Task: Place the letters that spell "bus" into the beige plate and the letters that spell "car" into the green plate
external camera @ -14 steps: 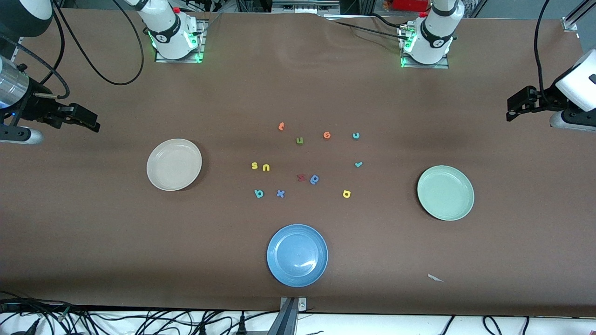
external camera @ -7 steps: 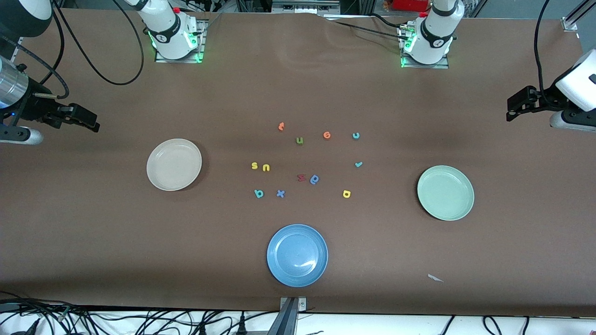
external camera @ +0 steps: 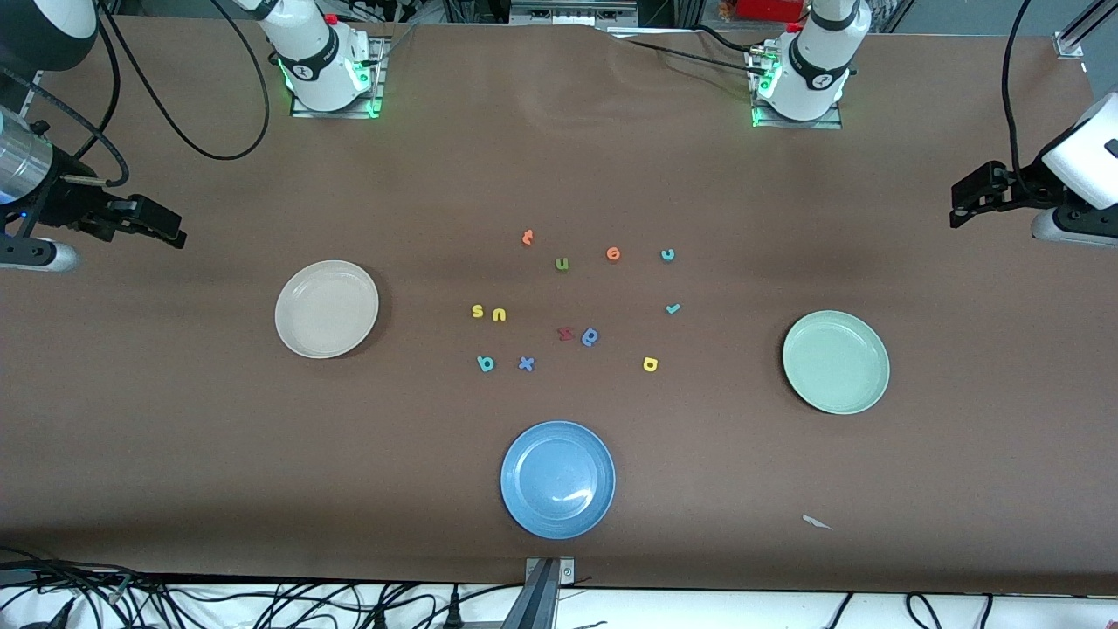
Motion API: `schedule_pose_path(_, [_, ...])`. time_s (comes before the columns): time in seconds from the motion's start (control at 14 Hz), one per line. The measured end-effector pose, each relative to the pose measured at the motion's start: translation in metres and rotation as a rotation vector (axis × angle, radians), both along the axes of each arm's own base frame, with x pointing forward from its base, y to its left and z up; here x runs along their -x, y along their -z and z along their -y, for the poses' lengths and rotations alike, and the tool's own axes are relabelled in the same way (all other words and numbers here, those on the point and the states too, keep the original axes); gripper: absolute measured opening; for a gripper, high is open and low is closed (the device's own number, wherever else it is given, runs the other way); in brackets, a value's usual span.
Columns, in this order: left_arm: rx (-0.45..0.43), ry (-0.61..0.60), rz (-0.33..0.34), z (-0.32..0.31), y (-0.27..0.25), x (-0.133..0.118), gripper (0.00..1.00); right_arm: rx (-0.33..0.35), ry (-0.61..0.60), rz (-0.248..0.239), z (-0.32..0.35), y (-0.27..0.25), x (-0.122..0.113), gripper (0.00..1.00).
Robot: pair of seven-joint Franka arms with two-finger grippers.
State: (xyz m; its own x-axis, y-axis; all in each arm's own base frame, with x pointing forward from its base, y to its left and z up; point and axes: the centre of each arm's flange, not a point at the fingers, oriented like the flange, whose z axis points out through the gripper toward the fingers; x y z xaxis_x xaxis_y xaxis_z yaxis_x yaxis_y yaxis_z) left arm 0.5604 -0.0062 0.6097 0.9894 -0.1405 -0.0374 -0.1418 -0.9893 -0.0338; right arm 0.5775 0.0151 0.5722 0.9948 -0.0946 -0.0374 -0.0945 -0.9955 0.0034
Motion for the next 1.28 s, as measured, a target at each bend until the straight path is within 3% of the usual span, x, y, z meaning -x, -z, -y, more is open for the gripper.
schedule_pose_path(0.85, [0.0, 0.0, 0.0, 0.0, 0.0, 0.0, 1.0, 0.02, 0.001, 0.011, 0.003, 0.012, -0.01, 1.0])
schedule_pose_path(1.07, [0.0, 0.0, 0.0, 0.0, 0.0, 0.0, 1.0, 0.02, -0.01, -0.002, -0.002, 0.019, -0.012, 1.0])
schedule_pose_path(1.28, [0.0, 0.0, 0.0, 0.0, 0.0, 0.0, 1.0, 0.023, -0.061, -0.054, -0.033, 0.04, -0.015, 1.0])
